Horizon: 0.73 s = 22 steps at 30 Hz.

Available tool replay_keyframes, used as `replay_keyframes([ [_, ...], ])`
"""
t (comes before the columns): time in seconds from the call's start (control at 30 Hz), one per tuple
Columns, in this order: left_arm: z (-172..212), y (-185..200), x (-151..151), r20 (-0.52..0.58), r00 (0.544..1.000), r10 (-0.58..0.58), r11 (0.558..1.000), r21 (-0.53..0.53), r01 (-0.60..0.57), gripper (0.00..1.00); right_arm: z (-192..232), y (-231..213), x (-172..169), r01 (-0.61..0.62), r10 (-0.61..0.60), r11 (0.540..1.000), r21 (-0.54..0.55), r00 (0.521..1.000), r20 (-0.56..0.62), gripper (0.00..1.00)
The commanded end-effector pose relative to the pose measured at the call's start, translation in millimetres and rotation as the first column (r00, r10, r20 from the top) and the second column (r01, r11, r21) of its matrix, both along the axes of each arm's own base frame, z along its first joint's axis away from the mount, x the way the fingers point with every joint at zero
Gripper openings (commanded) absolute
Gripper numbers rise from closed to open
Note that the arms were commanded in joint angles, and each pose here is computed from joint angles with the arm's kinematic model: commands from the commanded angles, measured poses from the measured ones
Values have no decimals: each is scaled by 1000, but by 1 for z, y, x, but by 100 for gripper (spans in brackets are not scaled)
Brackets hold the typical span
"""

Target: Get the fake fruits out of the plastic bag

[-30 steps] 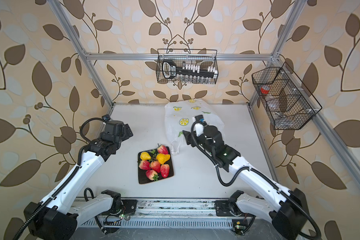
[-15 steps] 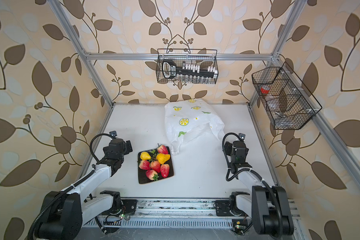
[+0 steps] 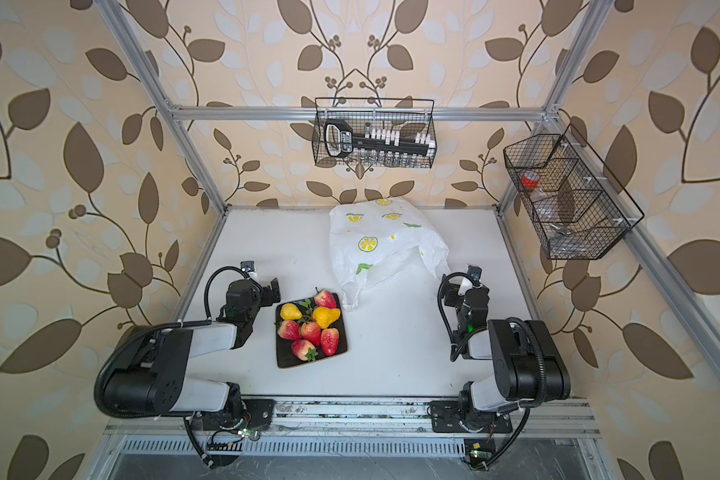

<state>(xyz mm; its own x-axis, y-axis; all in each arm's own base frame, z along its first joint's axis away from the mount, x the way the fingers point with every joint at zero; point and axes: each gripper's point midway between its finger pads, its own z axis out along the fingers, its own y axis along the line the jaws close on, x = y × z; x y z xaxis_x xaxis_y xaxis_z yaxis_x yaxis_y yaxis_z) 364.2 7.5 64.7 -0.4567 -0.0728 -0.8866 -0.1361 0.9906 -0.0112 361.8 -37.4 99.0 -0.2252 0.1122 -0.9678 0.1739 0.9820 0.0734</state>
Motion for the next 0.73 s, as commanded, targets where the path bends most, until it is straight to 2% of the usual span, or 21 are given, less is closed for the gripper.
replay_keyframes([
  [0.0, 12, 1, 19, 41, 999, 7, 1000, 2, -7, 99, 18, 3, 5, -23, 24, 1000, -13, 997, 73, 99],
  [0.37, 13, 6, 18, 38, 999, 38, 999, -1, -38, 99, 18, 3, 5, -22, 23, 1000, -12, 997, 71, 99],
  [0.53, 3, 9, 25, -11, 999, 32, 999, -26, -33, 99, 18, 2, 6, -21, 21, 1000, -13, 997, 70, 99],
  [0.7, 11, 7, 18, 34, 999, 15, 1000, -24, -14, 99, 19, 2, 5, -20, 20, 1000, -12, 997, 73, 99],
])
